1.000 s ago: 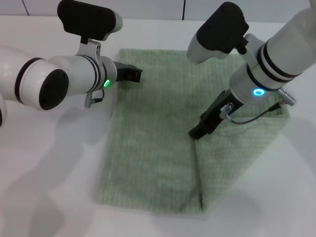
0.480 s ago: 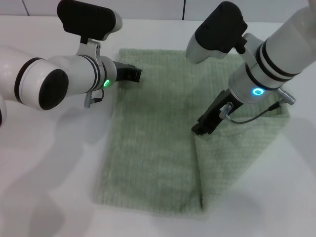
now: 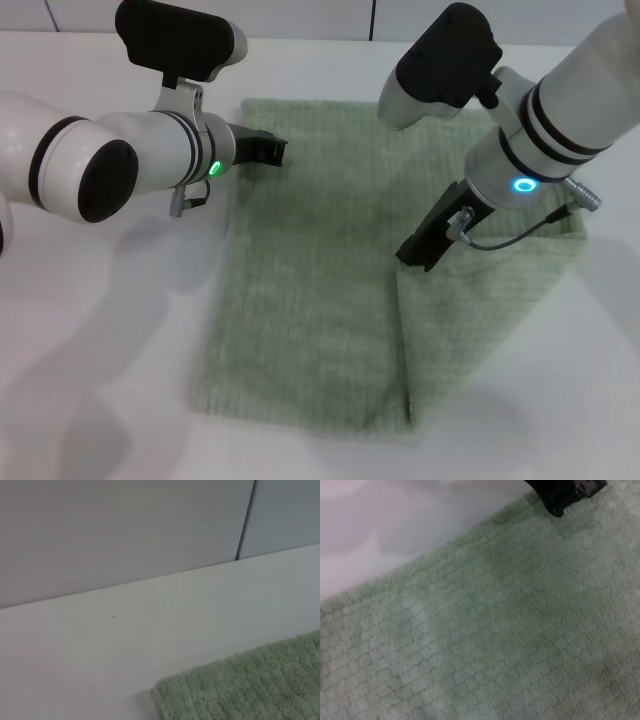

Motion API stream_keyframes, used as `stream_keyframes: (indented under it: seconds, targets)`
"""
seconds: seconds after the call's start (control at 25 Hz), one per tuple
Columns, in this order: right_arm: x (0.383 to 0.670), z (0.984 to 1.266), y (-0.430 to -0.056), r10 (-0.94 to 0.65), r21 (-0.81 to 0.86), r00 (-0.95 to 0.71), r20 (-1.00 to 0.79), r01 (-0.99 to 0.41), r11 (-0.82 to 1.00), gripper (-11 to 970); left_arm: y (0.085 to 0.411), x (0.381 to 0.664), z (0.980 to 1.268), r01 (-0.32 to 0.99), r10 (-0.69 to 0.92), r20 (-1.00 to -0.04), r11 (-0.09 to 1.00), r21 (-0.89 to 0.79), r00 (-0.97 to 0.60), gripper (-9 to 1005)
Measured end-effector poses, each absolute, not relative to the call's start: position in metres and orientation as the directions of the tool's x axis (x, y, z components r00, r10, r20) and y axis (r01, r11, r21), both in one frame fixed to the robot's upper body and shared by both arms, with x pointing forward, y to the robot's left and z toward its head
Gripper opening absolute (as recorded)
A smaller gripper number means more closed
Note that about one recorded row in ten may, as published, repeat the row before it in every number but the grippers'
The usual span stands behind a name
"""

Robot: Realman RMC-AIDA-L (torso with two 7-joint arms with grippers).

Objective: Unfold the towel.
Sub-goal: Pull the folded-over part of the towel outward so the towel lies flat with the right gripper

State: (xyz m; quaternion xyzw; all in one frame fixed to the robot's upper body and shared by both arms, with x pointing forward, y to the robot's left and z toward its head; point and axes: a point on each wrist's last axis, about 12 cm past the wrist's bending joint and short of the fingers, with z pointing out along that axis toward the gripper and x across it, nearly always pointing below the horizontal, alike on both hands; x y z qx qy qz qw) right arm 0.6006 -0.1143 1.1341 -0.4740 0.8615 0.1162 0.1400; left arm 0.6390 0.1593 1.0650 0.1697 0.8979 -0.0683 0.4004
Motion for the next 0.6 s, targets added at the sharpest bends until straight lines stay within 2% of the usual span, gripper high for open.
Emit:
stream_keyframes:
  seconds: [0.08,0.6]
  targets:
    - [0.601,1.134,-0.114,-0.786,0.066,-0.508,-0.351,-0.851,0.521,39,0.159,0.639,1.065,0.359,0.25,-0.742,0.933,0.013,-0.622,4]
    - [0.595,1.145,-0.111,-0.802,0.069,-0.483,-0.352,-0.868,0.492,33,0.161,0.638,1.064,0.358,0.251,-0.739,0.934,0.015,-0.625,3]
